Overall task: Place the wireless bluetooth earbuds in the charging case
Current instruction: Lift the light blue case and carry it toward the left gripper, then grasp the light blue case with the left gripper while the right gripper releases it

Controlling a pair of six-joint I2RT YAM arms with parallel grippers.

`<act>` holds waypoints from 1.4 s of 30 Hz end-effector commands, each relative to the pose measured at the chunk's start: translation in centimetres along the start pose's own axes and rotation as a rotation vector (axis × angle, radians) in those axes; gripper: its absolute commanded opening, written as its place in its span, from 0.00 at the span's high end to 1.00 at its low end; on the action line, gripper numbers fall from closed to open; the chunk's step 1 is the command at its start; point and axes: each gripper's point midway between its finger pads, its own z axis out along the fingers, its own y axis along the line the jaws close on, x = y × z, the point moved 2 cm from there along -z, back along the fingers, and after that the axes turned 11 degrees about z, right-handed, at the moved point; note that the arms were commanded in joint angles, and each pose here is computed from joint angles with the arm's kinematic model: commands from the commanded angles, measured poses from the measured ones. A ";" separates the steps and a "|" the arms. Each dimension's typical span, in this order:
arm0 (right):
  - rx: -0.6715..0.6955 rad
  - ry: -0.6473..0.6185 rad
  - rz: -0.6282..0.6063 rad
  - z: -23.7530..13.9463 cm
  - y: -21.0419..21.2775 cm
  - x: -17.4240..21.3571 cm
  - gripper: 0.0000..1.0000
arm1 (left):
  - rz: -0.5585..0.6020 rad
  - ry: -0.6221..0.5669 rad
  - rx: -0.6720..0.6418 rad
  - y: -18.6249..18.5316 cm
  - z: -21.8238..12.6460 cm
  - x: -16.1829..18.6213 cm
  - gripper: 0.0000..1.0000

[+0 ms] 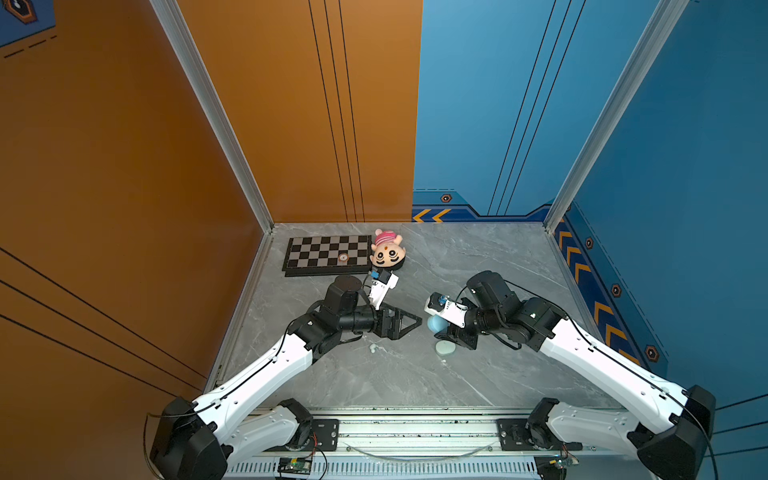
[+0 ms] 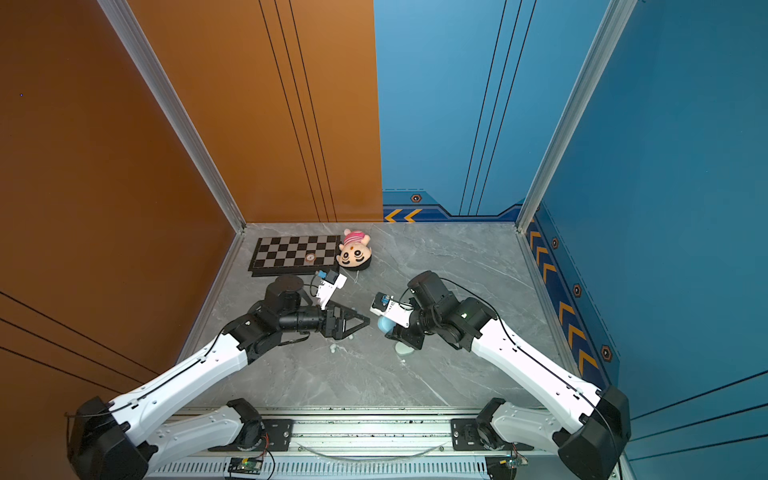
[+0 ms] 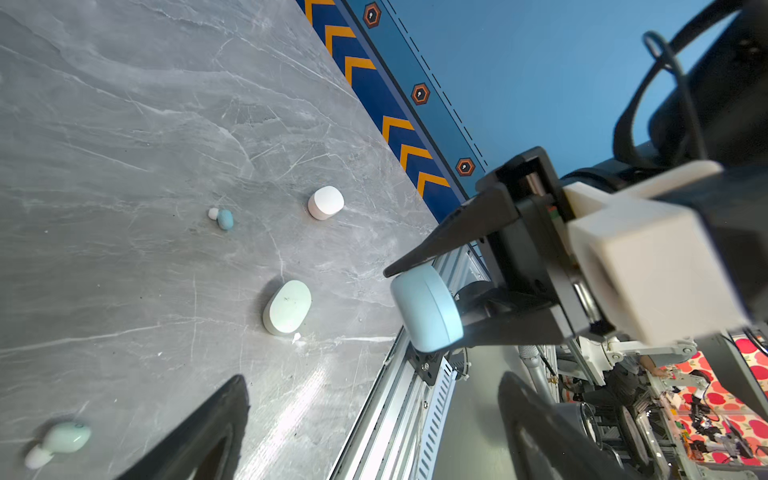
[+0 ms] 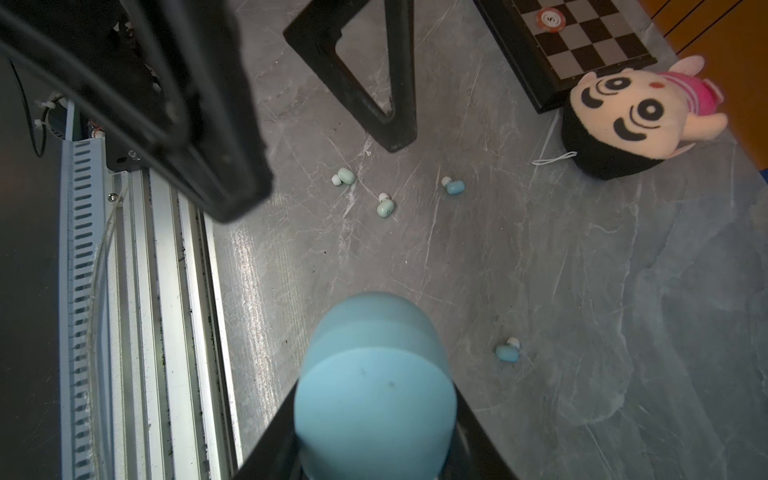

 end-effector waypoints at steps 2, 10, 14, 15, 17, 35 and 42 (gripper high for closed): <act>0.029 -0.059 -0.018 -0.1 0.2 -1.2 0.83 | 0.008 -0.033 0.062 -1.6 0.6 -1.6 0.06; 0.055 -0.086 -0.019 0.4 0.6 -2.2 0.83 | 0.005 -0.016 0.098 -2.1 1.7 -1.6 0.07; 0.067 -0.106 -0.011 0.5 0.5 -2.7 0.84 | -0.004 0.007 0.105 -1.9 2.3 -1.1 0.13; 0.070 -0.112 -0.008 0.4 0.4 -2.8 0.84 | -0.009 0.014 0.106 -1.8 2.4 -1.0 0.20; 0.074 -0.117 -0.006 0.5 0.4 -2.9 0.84 | -0.015 0.020 0.103 -1.6 2.6 -0.9 0.32; 0.110 -0.149 0.028 0.7 -0.3 -2.7 0.73 | -0.055 0.033 0.085 -0.9 3.7 -1.4 0.84; 0.070 -0.216 0.079 -0.6 -0.4 -2.4 0.42 | -0.108 -0.022 0.038 0.9 2.9 -3.1 0.98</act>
